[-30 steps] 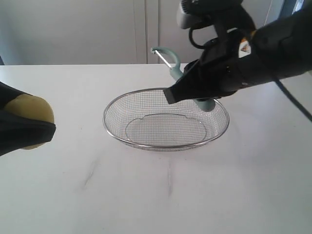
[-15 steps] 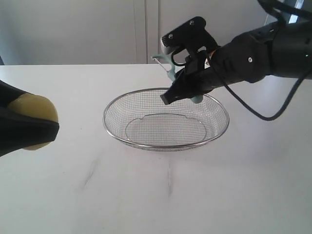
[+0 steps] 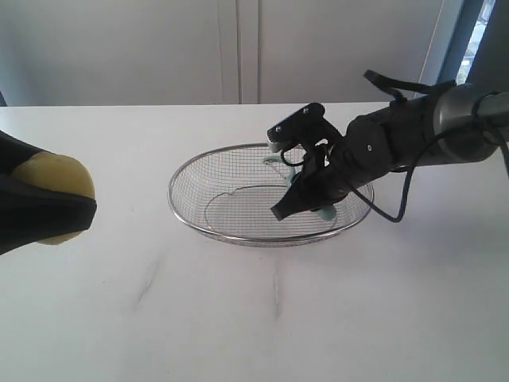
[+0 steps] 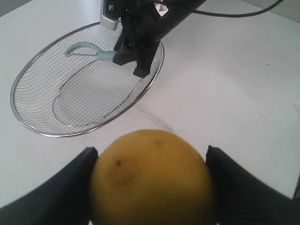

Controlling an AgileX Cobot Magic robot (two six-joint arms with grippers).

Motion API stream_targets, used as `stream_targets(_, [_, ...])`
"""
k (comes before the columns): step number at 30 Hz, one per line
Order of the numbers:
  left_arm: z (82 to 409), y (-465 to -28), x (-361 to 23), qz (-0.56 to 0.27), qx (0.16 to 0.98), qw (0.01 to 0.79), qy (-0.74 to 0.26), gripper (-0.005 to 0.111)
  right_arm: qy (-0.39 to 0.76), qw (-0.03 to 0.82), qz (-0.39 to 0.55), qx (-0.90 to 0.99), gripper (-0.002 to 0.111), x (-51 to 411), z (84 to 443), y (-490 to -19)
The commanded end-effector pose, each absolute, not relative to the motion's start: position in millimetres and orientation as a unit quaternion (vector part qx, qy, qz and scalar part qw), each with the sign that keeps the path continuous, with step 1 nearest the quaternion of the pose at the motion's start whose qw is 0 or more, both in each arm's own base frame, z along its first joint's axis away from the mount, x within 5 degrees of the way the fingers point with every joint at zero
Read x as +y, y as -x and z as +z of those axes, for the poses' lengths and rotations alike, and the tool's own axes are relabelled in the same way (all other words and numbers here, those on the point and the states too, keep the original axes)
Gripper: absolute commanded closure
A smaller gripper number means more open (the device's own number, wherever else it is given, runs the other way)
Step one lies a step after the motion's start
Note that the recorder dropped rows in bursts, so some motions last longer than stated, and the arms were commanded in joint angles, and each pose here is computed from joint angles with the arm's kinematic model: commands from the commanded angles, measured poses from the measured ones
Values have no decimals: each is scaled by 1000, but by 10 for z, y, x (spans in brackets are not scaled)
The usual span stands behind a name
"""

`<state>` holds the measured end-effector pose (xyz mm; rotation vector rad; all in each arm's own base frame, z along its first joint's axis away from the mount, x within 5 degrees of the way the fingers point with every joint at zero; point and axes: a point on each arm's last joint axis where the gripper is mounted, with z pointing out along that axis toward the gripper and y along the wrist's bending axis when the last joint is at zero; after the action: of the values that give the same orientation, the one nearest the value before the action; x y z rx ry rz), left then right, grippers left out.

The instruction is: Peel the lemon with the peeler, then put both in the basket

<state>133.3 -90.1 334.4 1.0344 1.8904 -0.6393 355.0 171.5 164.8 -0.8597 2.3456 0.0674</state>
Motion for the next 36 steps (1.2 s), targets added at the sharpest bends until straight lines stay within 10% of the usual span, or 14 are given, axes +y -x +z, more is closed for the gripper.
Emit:
stream_targets(1, [3369, -1298, -916, -273, 754, 434, -409, 107, 328, 324, 24, 887, 108, 1717, 1599, -3602])
stream_targets(11, [3369, -1298, -916, -273, 754, 434, -409, 107, 329, 316, 24, 890, 108, 1727, 1480, -3621])
stream_targets(24, [3363, -1282, -921, -276, 752, 429, -418, 107, 312, 322, 31, 894, 51, 1729, 1511, -3623])
stream_targets(36, [3365, -1306, -909, -264, 753, 437, -414, 107, 300, 383, 34, 873, 56, 1521, 2712, -3211])
